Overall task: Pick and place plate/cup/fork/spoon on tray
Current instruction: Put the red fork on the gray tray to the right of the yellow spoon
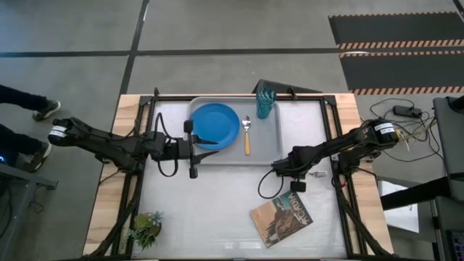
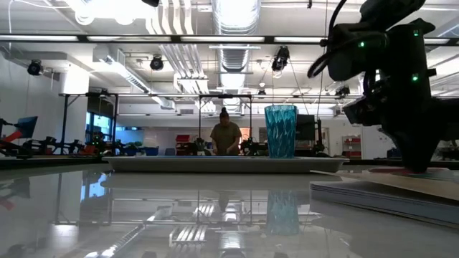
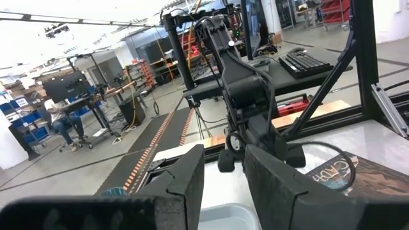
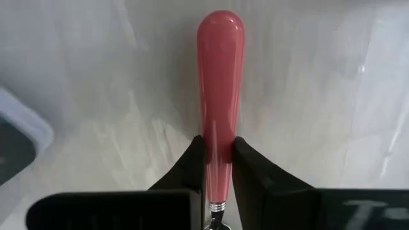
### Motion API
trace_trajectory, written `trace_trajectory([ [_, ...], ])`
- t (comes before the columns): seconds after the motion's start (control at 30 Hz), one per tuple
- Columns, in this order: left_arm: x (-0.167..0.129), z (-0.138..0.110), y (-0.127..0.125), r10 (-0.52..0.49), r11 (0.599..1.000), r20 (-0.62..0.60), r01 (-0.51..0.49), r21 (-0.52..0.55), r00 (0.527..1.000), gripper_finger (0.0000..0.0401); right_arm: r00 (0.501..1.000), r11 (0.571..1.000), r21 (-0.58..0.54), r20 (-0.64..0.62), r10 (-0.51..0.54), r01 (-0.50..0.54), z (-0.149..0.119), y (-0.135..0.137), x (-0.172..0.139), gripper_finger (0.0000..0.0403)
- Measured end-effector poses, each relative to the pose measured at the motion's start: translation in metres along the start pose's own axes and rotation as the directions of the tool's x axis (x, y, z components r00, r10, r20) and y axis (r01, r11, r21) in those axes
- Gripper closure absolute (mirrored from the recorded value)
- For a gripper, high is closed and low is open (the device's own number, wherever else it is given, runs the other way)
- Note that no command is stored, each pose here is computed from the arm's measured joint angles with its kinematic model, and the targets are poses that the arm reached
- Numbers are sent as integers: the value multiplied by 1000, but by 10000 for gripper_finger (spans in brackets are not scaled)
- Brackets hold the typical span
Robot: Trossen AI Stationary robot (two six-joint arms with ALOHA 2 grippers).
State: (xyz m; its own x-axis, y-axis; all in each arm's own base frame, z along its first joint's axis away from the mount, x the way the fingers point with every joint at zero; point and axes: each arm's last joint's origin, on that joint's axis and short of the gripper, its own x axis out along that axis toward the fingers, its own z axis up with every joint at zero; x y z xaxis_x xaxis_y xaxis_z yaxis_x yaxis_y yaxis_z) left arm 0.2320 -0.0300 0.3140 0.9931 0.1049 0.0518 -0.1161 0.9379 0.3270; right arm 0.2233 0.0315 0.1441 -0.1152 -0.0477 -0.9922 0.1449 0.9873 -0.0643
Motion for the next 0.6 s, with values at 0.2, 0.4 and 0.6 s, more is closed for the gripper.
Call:
trace_trajectory([
  [0.2,0,0,0,0,1000,0,0,0,1000,304,998,1000,16,-69,-13,14,-6,-3,-26,370],
  [0.4,0,0,0,0,1000,2,0,0,1000,304,997,1000,-15,-71,-18,17,1,-2,-62,370],
  [0.6,0,0,0,1,1000,2,-1,-1,1000,304,999,913,-408,40,9,9,14,2,-98,364],
])
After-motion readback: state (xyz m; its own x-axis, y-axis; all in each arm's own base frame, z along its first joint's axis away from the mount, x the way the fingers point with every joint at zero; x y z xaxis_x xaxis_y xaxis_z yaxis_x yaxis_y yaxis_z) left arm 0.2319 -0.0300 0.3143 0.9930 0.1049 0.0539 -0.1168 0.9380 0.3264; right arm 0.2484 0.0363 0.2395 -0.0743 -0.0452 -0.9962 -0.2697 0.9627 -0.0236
